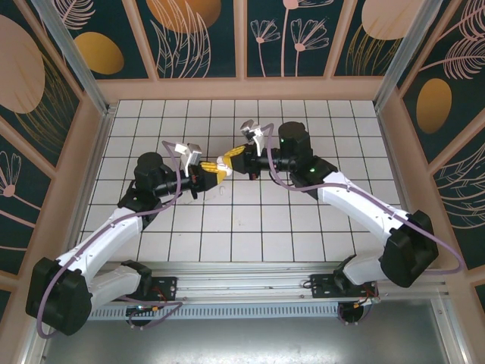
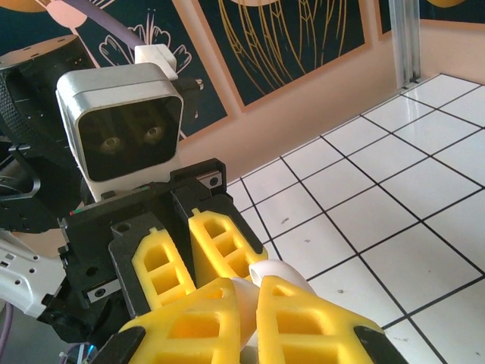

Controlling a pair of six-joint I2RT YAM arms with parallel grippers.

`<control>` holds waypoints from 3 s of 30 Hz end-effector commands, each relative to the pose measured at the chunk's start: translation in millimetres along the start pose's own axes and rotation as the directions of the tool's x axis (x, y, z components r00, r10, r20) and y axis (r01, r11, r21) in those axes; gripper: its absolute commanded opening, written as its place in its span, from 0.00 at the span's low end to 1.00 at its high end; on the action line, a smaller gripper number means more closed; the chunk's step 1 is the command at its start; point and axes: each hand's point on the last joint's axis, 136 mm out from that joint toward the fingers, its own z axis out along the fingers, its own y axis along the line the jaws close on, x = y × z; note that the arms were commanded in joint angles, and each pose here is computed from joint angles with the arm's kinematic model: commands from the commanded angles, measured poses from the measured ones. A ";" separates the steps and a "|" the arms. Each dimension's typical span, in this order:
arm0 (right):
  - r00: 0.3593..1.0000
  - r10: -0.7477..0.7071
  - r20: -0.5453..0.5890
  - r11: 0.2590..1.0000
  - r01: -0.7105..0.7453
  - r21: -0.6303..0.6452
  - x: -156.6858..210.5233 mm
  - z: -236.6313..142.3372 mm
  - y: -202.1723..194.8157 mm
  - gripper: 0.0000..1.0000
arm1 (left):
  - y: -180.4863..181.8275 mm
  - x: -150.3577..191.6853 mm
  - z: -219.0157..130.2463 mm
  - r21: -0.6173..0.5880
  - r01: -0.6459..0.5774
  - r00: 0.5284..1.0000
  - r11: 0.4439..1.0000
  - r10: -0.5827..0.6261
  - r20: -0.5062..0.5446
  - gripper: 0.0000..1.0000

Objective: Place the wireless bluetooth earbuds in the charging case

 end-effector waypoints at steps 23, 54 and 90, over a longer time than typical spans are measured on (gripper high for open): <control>0.987 -0.149 0.054 0.987 0.145 0.073 -19.0 -8.9 22.7 0.09 | -29.2 -20.3 1.0 0.130 -0.086 0.996 0.988 0.080 0.045 0.00; 0.988 -0.157 0.009 0.987 0.158 -0.044 0.3 -14.4 45.5 0.16 | -45.7 -43.0 -4.3 0.182 -0.104 0.989 0.978 0.083 0.118 0.00; 0.991 -0.029 0.130 0.999 0.024 0.042 -48.9 -35.0 38.5 0.34 | -30.1 -30.7 -12.7 0.039 -0.215 0.967 0.976 0.207 0.146 0.02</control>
